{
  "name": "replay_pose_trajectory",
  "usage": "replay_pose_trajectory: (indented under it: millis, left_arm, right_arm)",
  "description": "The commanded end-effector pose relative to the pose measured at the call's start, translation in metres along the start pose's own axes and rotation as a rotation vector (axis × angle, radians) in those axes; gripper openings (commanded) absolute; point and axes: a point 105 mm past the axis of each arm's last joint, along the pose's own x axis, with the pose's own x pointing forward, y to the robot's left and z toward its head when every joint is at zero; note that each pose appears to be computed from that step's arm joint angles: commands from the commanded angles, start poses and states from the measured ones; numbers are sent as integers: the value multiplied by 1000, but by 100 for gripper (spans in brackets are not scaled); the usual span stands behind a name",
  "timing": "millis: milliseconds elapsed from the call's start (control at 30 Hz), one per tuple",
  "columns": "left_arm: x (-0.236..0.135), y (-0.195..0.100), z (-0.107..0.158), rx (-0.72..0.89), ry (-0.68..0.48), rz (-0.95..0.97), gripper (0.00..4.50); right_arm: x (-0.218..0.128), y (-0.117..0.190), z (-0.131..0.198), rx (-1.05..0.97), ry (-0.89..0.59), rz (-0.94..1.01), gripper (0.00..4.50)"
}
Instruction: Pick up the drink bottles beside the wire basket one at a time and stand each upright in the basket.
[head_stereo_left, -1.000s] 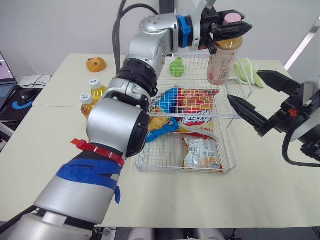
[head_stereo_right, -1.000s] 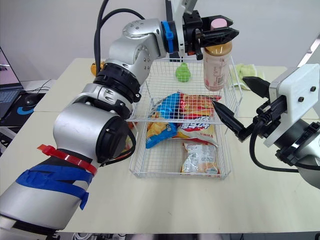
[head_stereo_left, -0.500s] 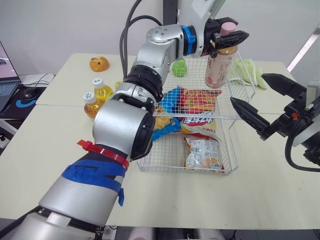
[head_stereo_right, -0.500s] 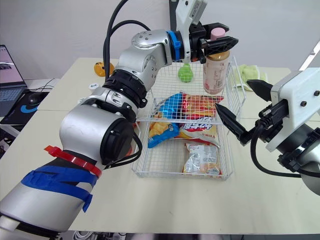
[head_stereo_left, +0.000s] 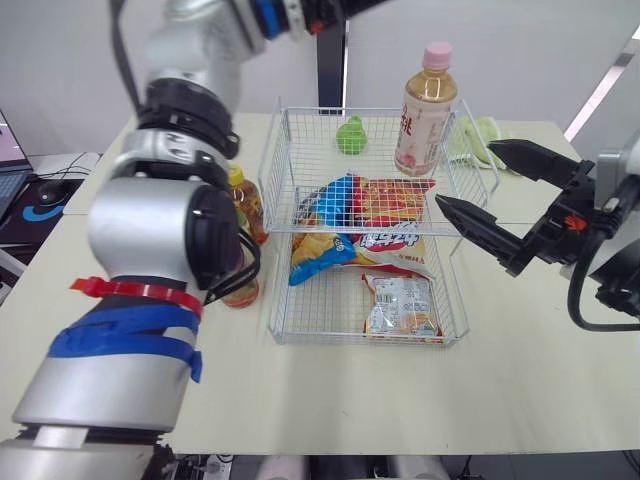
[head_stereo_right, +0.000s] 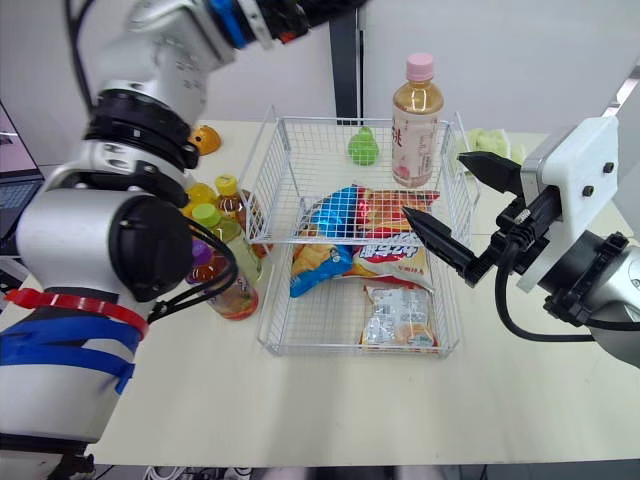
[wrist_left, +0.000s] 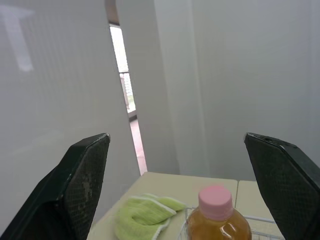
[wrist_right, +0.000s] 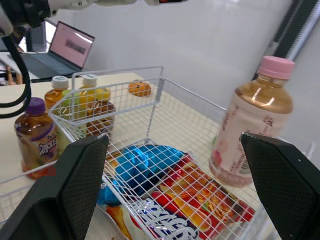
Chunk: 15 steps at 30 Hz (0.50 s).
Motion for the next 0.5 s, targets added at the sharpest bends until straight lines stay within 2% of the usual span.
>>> replay_pose_trajectory:
  millis: [33, 167, 267, 367, 500]
  left_arm:
    - [-49, 20, 19, 53, 6, 126, 446]
    - [-138, 41, 16, 129, 86, 403, 446]
    - [-207, 33, 6, 144, 157, 578, 446]
    - [-261, 4, -14, 139, 231, 689, 446]
    - [-330, -55, -63, 23, 363, 819, 446]
  right_arm:
    - [12, 4, 8, 2, -67, 113, 450]
    - [26, 5, 6, 31, -98, 217, 450]
    - [37, 6, 5, 37, -118, 290, 450]
    - [46, 5, 5, 46, -135, 355, 450]
    - [54, 8, 8, 72, -173, 431, 450]
